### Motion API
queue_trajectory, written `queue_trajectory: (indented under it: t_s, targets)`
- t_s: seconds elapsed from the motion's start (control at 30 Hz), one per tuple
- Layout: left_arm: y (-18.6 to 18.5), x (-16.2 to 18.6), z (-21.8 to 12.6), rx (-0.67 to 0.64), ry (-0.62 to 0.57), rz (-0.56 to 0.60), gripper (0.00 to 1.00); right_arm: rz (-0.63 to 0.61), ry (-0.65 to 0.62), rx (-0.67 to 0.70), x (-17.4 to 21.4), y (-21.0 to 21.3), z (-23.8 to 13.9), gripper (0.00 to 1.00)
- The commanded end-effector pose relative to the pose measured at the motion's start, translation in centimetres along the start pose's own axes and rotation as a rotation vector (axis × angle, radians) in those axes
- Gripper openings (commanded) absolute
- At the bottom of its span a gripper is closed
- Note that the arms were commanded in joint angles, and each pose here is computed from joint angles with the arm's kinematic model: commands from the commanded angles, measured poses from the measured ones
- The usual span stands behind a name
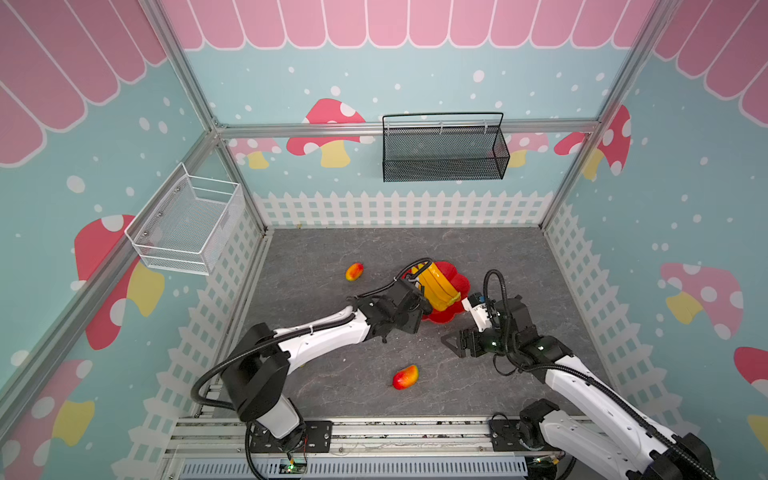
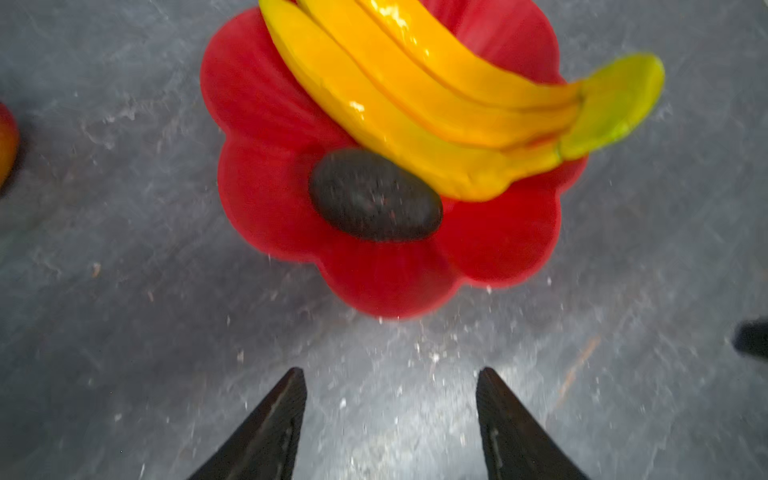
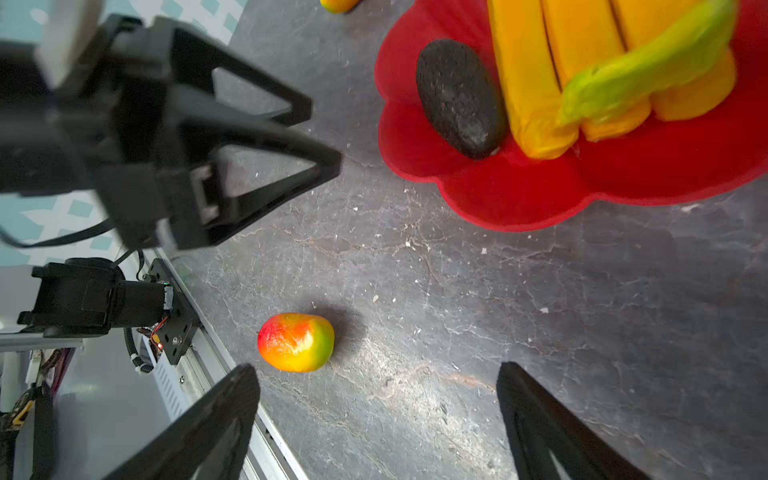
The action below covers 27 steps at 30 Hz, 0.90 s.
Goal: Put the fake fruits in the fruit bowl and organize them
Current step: 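Grasp the mango nearest the robot with the left gripper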
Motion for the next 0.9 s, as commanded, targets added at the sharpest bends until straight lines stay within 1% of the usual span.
queue_trajectory:
  t_s: [0.0, 0.1, 0.2, 0.3, 0.43, 0.57, 0.8, 0.87]
  targets:
    - [-2.2, 5.0, -0.5, 0.067, 0.075, 0.026, 0.65, 0.023, 0.029, -0.025, 1.2, -0.2, 0.1, 0.93]
    - [-4.3, 6.7, -1.9, 0.130, 0.053, 0.043, 0.67, 0.017, 0.017, -0.041, 1.2, 0.2, -0.3, 0.93]
    - [-5.7, 8.0, -2.5, 0.166, 0.052, 0.076, 0.70, 0.027, 0.032, -0.055, 1.6, 0.3, -0.3, 0.93]
    - [-6.3, 8.9, -2.0, 0.182, 0.070, 0.095, 0.70, 0.039, 0.025, -0.058, 1.9, 0.2, -0.5, 0.93]
    - [-6.5, 9.3, -0.8, 0.180, 0.079, 0.101, 0.70, 0.054, 0.036, -0.073, 2.6, 0.2, -0.6, 0.93]
    - [-7.2, 9.8, 0.3, 0.196, 0.115, 0.109, 0.68, 0.068, 0.075, -0.075, 3.7, -0.1, -0.4, 0.94]
    - [-7.2, 11.3, 1.0, 0.193, 0.153, 0.108, 0.63, 0.061, 0.082, -0.091, 4.0, 0.3, -0.4, 0.94]
    - [-6.9, 11.7, 1.2, 0.174, 0.162, 0.109, 0.58, 0.058, 0.082, -0.089, 4.0, 0.3, -0.4, 0.94]
Point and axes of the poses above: each gripper's point midway between its finger pads, its own z axis out along the fingers, its own y axis along the line the jaws close on, x = y × z, the point moved 2 cm from there along -z, back along the fingers, and after that the axes turned 14 degrees about z, right-handed, at the moved point
